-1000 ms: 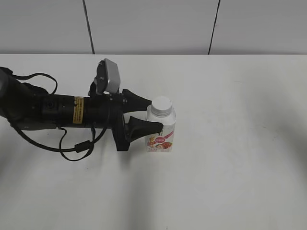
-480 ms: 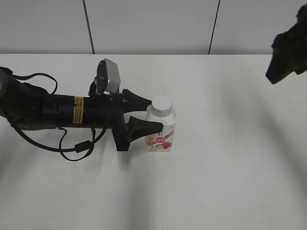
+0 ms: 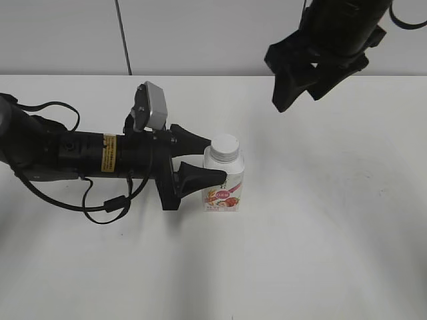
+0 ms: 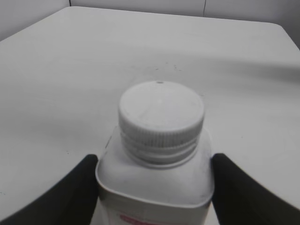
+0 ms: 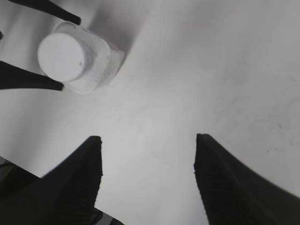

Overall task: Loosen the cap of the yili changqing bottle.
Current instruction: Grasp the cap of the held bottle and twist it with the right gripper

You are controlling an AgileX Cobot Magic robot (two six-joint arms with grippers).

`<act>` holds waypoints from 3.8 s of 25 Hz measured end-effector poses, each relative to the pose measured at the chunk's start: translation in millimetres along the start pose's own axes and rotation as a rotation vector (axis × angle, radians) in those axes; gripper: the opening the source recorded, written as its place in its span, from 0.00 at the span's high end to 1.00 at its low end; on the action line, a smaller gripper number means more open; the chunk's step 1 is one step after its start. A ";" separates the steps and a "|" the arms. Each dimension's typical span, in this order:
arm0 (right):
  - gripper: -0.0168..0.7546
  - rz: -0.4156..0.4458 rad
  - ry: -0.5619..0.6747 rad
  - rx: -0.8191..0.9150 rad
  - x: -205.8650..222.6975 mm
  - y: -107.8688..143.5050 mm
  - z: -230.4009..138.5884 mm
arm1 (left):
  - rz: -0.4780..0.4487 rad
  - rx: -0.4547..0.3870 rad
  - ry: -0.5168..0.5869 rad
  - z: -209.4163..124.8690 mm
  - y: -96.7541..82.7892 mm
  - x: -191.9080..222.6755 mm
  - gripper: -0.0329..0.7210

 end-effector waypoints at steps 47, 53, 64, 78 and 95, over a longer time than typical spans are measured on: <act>0.34 0.052 0.122 0.089 77.0 63.0 18.0 | 0.002 -0.002 0.000 -0.1 0.4 0.0 0.37; 0.34 0.043 0.122 0.049 84.7 67.0 21.9 | 0.002 -0.003 0.001 -0.2 0.4 0.0 0.37; 0.34 -0.010 0.149 0.017 102.3 60.2 18.4 | 0.005 -0.004 0.005 -0.6 0.9 -0.1 0.37; 0.47 0.022 0.149 -0.319 102.3 62.4 18.3 | 0.006 -0.004 0.006 -1.0 1.2 -0.1 0.37; 0.47 0.069 0.100 -1.080 91.8 66.3 29.0 | 0.009 -0.009 0.006 -1.0 1.8 -0.1 0.37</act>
Point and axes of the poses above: a point on each arm's last joint axis where the gripper is mounted, x pointing out along that axis toward the gripper, y along the wrist's bending axis when the last joint is at zero, z = x × y, the point moved 10 cm from there along x, pointing out along that axis toward the gripper, and after that the axes turned 12 degrees about x, right-handed, at the moved point
